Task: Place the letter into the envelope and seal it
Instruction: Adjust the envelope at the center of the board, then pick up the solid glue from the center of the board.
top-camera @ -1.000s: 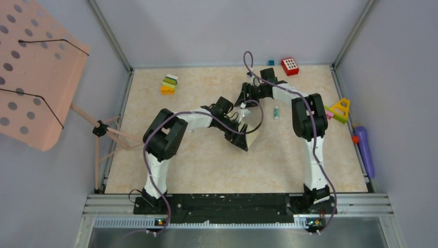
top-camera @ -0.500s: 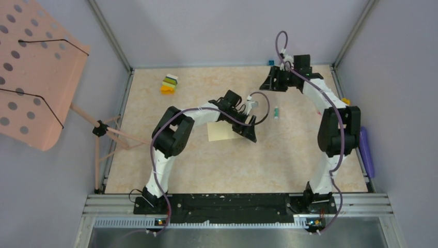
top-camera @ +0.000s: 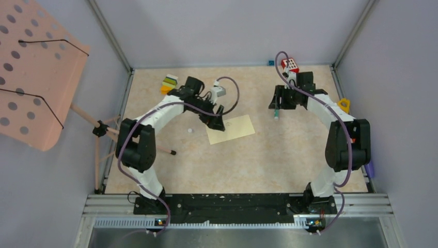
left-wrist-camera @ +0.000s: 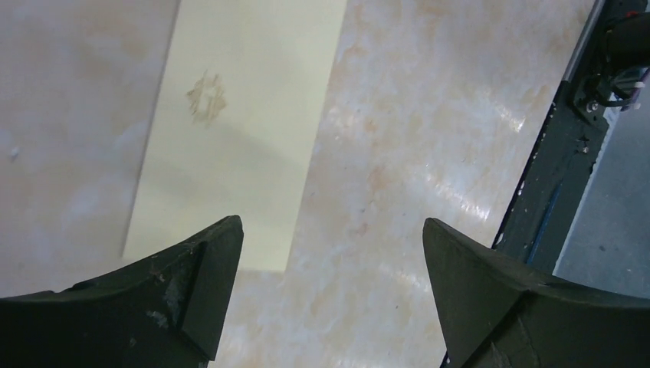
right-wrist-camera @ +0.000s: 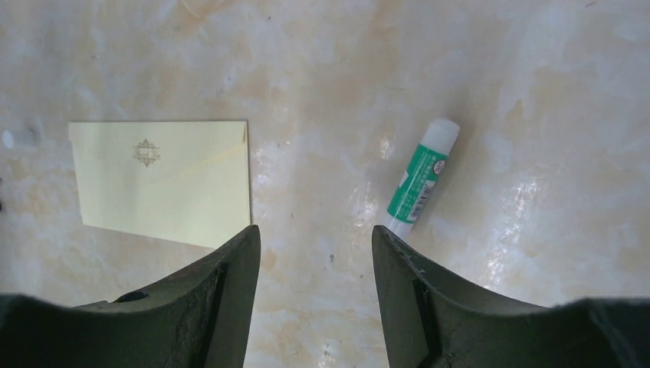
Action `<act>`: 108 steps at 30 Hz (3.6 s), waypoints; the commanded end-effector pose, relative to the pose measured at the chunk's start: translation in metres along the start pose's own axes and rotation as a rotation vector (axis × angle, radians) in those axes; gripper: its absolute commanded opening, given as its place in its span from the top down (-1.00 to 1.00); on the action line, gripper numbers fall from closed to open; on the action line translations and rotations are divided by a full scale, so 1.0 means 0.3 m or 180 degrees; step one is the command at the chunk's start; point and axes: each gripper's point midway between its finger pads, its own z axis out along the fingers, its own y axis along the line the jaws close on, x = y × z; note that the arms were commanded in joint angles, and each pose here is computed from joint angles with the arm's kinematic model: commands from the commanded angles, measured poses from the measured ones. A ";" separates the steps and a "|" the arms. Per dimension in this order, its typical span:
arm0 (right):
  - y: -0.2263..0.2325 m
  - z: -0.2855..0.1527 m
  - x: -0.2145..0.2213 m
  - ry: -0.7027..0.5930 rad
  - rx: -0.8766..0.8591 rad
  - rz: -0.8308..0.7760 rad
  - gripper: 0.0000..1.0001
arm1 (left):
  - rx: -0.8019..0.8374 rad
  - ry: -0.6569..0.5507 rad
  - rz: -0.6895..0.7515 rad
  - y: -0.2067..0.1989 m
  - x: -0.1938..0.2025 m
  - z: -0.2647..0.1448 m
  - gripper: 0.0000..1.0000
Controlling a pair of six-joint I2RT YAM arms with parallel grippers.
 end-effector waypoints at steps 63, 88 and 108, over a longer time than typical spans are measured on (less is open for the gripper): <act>0.526 -0.276 0.077 -0.0045 -0.2186 -0.1623 1.00 | 0.0283 -0.0978 0.1292 -0.177 -0.215 -0.389 -0.96; 0.713 -0.337 0.333 0.0774 -0.3338 -0.1950 1.00 | 0.1315 -0.0822 0.1508 -0.472 -0.159 -0.166 -0.97; 0.715 -0.314 0.356 0.0915 -0.3378 -0.1888 1.00 | 0.1288 -0.0570 0.1535 -0.471 -0.120 -0.077 0.49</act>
